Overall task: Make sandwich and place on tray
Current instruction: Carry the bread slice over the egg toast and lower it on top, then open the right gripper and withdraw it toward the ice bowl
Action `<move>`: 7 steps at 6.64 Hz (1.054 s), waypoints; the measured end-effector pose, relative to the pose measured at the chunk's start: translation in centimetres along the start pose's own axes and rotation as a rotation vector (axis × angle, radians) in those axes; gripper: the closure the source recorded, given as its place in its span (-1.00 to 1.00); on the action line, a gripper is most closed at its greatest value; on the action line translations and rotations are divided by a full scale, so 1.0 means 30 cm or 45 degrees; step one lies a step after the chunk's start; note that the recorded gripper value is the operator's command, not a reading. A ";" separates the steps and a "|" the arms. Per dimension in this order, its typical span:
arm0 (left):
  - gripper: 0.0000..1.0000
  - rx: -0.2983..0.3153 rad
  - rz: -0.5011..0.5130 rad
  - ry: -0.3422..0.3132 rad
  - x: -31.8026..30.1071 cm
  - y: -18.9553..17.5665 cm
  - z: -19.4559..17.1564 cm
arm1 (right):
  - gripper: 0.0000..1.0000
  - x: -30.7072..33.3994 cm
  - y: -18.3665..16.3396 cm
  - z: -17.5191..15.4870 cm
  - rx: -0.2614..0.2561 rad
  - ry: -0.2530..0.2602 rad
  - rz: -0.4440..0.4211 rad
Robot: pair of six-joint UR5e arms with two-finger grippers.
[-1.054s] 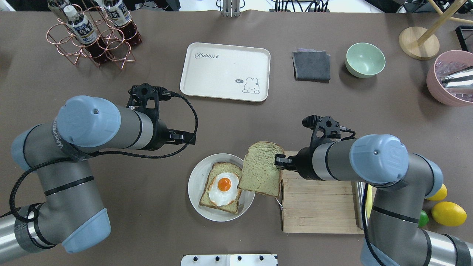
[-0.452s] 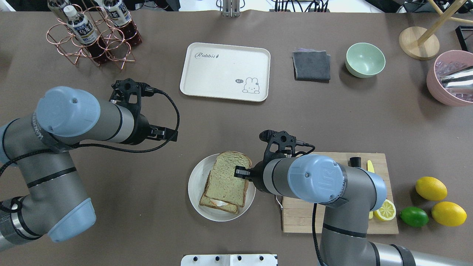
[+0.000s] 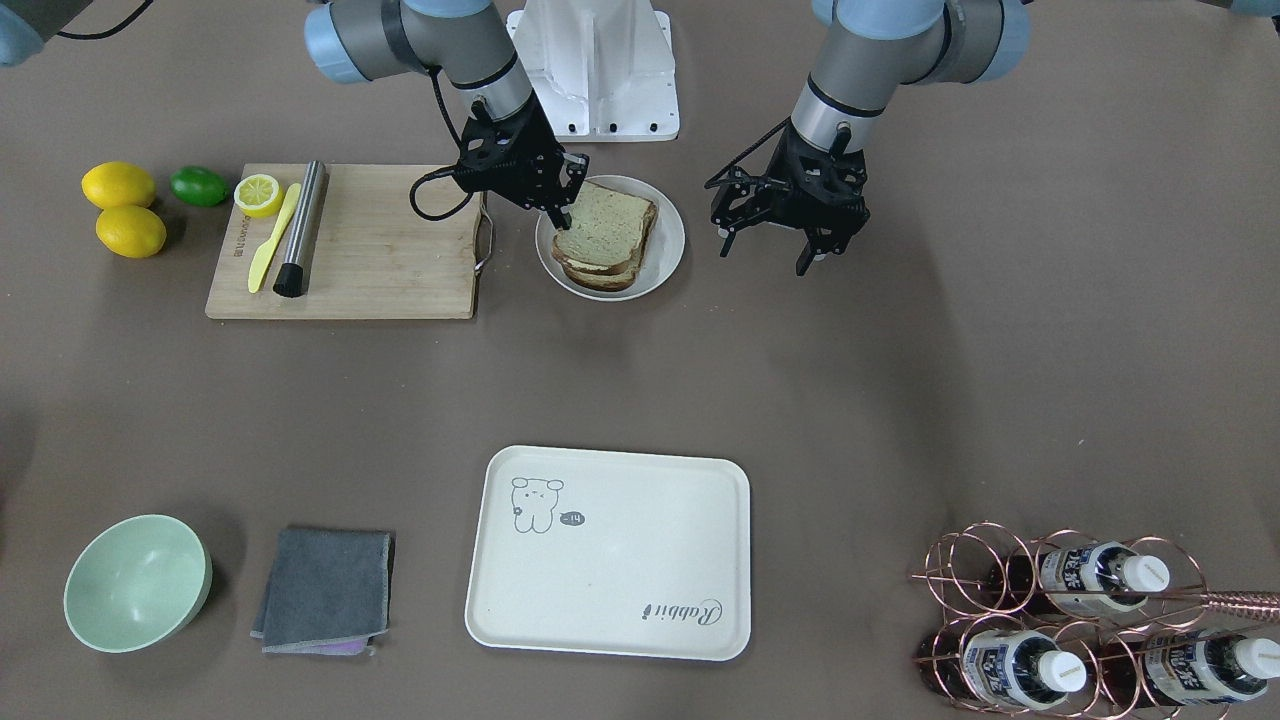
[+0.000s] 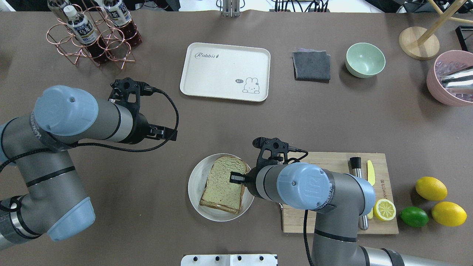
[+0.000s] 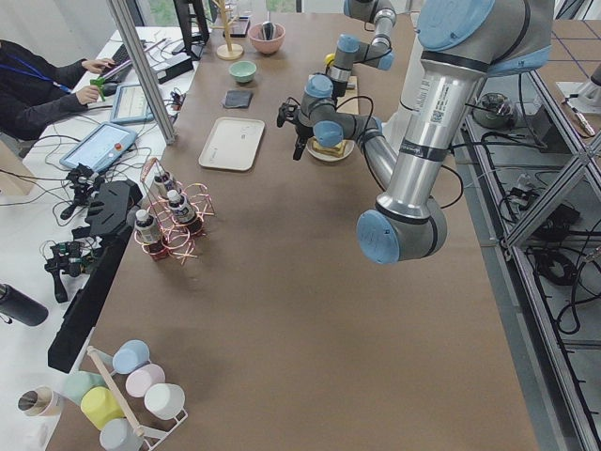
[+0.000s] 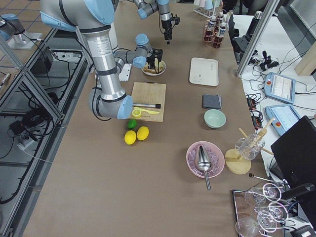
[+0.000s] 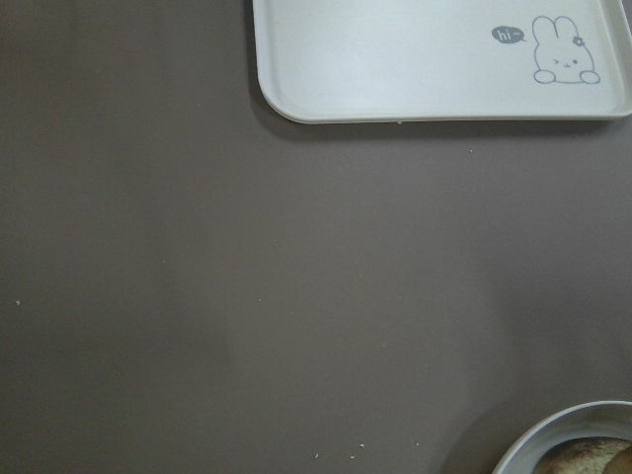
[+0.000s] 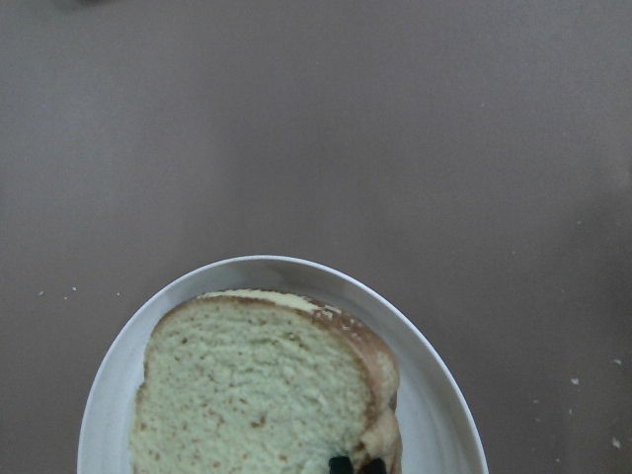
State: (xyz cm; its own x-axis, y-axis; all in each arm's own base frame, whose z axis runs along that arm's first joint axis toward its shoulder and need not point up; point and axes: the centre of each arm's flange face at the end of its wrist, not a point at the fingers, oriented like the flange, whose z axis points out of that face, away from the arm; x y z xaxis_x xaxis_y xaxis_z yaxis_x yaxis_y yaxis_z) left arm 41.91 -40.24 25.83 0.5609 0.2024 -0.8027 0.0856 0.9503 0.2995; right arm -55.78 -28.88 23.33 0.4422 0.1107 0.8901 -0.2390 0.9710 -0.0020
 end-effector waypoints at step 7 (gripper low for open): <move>-0.96 -0.002 0.001 0.000 0.008 -0.004 0.010 | -1.00 -0.016 0.017 0.024 0.077 0.003 -0.033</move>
State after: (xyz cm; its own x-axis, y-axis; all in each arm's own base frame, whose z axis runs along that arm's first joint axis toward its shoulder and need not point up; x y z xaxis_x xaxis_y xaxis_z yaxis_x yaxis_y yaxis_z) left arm 42.28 -40.36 25.76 0.5612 0.2033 -0.8023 0.0836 0.9505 0.2993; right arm -56.73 -28.59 23.24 0.4506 0.0861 0.8885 -0.2794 0.9589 0.0488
